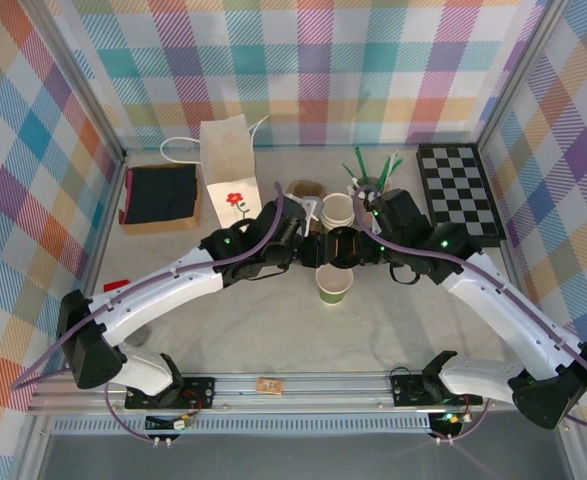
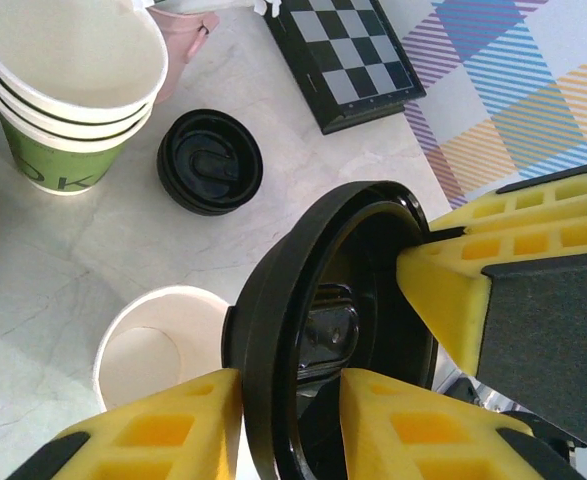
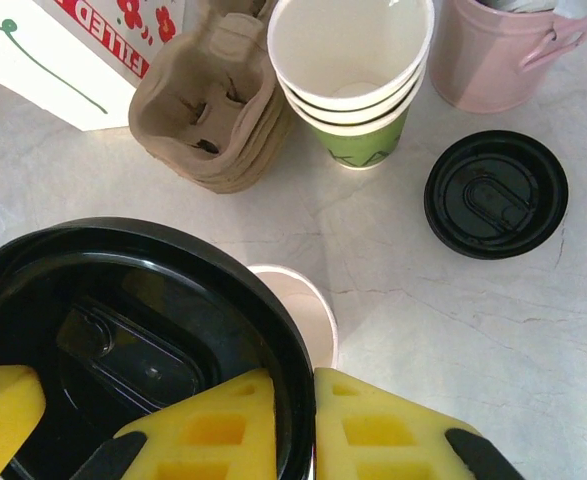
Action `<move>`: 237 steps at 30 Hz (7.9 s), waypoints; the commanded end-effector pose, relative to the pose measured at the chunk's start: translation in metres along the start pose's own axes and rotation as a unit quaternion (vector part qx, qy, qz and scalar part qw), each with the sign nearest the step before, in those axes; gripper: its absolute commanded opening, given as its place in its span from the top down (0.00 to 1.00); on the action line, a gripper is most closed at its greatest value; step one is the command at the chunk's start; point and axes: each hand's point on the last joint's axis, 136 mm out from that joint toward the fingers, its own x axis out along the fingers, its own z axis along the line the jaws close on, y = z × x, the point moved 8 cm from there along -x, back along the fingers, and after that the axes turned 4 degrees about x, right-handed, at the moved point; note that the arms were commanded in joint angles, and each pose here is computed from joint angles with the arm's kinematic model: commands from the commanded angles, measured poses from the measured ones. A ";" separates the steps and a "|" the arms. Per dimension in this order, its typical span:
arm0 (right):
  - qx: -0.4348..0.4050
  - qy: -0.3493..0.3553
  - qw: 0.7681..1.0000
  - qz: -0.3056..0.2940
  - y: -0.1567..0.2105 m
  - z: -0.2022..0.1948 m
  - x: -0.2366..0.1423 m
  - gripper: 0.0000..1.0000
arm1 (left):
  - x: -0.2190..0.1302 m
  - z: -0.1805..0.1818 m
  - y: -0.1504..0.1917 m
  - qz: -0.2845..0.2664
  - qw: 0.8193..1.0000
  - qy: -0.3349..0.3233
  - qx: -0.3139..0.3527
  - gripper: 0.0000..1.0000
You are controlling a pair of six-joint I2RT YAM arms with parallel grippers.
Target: Pack the takeout coffee
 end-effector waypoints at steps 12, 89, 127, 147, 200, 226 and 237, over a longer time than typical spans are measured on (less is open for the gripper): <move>-0.005 -0.068 0.997 -0.048 -0.005 0.016 -0.020 0.81 | 0.005 0.001 0.001 -0.001 1.000 0.010 -0.010 0.87; 0.335 -0.503 0.782 0.150 -0.039 -0.002 -0.065 0.16 | -0.076 -0.051 -0.007 -0.517 0.609 -0.288 0.529 1.00; 0.405 -0.533 0.737 0.090 -0.040 -0.002 -0.063 0.51 | -0.057 -0.065 -0.011 -0.515 0.607 -0.280 0.536 1.00; 0.420 -0.541 0.727 0.050 -0.048 -0.003 -0.072 0.64 | -0.047 -0.062 0.010 -0.488 0.613 -0.277 0.557 0.95; 0.390 -0.516 0.763 -0.002 -0.066 -0.011 -0.077 1.00 | -0.062 -0.038 0.039 -0.434 0.685 -0.309 0.497 0.33; 0.179 -0.578 0.796 0.013 -0.054 -0.003 -0.086 1.00 | -0.097 0.013 -0.041 -0.189 0.832 0.508 -0.113 0.25; 0.172 -0.605 0.777 0.017 -0.070 0.013 -0.076 1.00 | -0.093 0.003 -0.050 -0.169 0.811 0.549 -0.116 0.31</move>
